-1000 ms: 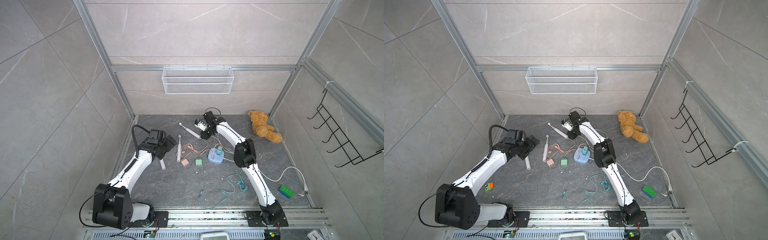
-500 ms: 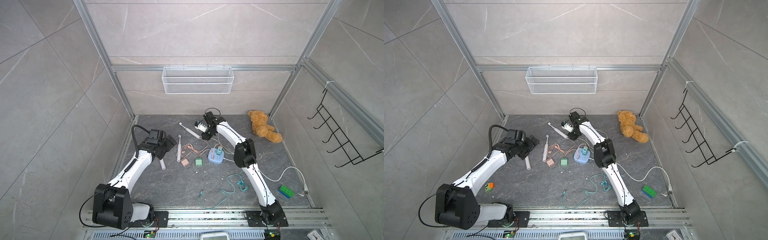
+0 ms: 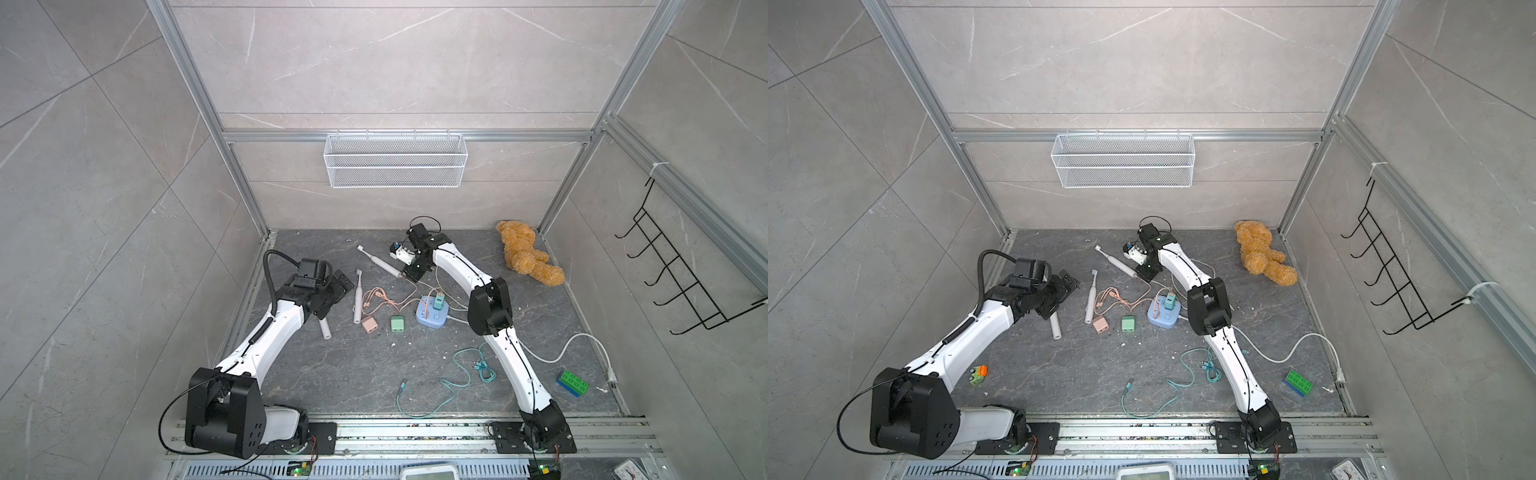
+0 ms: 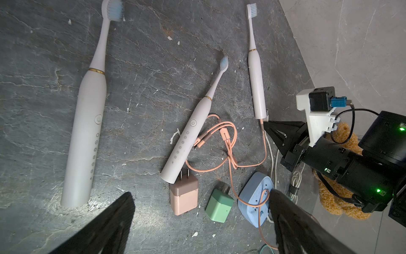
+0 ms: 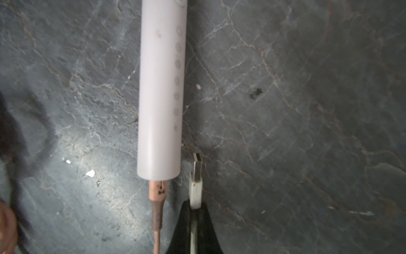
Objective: Charge the electric toothbrush
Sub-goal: Pick up the charging cable from the center of the board.
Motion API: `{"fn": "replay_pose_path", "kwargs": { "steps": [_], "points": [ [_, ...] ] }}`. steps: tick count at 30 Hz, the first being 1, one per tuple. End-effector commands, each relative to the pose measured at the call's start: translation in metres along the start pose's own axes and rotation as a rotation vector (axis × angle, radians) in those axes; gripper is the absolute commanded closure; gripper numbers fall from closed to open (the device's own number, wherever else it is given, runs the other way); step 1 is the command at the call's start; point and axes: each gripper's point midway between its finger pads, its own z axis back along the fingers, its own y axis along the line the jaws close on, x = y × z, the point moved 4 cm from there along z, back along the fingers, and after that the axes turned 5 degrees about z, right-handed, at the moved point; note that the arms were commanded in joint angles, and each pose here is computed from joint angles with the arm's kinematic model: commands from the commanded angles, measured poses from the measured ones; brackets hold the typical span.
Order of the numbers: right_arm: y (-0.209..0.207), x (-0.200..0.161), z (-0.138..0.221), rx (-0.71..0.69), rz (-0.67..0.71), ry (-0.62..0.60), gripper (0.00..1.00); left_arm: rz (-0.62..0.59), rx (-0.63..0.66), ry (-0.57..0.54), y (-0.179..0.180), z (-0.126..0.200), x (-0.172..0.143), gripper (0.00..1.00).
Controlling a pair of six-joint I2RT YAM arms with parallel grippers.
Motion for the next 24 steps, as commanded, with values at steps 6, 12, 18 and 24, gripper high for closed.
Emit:
{"fn": "replay_pose_path", "kwargs": {
  "steps": [6, 12, 18, 24],
  "points": [
    [-0.005, 0.041, 0.113, -0.096, -0.062, -0.169, 1.0, 0.026, -0.085, -0.005, -0.012, 0.015, 0.004, 0.02],
    [0.019, 0.047, 0.171, -0.039, -0.11, -0.315, 1.0, 0.058, -0.058, -0.001, -0.004, 0.021, 0.007, 0.02],
    [0.073, 0.035, 0.225, 0.131, -0.158, -0.622, 1.0, 0.079, -0.006, 0.01, 0.008, 0.021, 0.007, 0.02],
    [0.127, 0.008, 0.254, 0.311, -0.184, -0.781, 1.0, 0.077, 0.045, 0.107, 0.017, 0.004, -0.003, 0.04]
  ]
}}
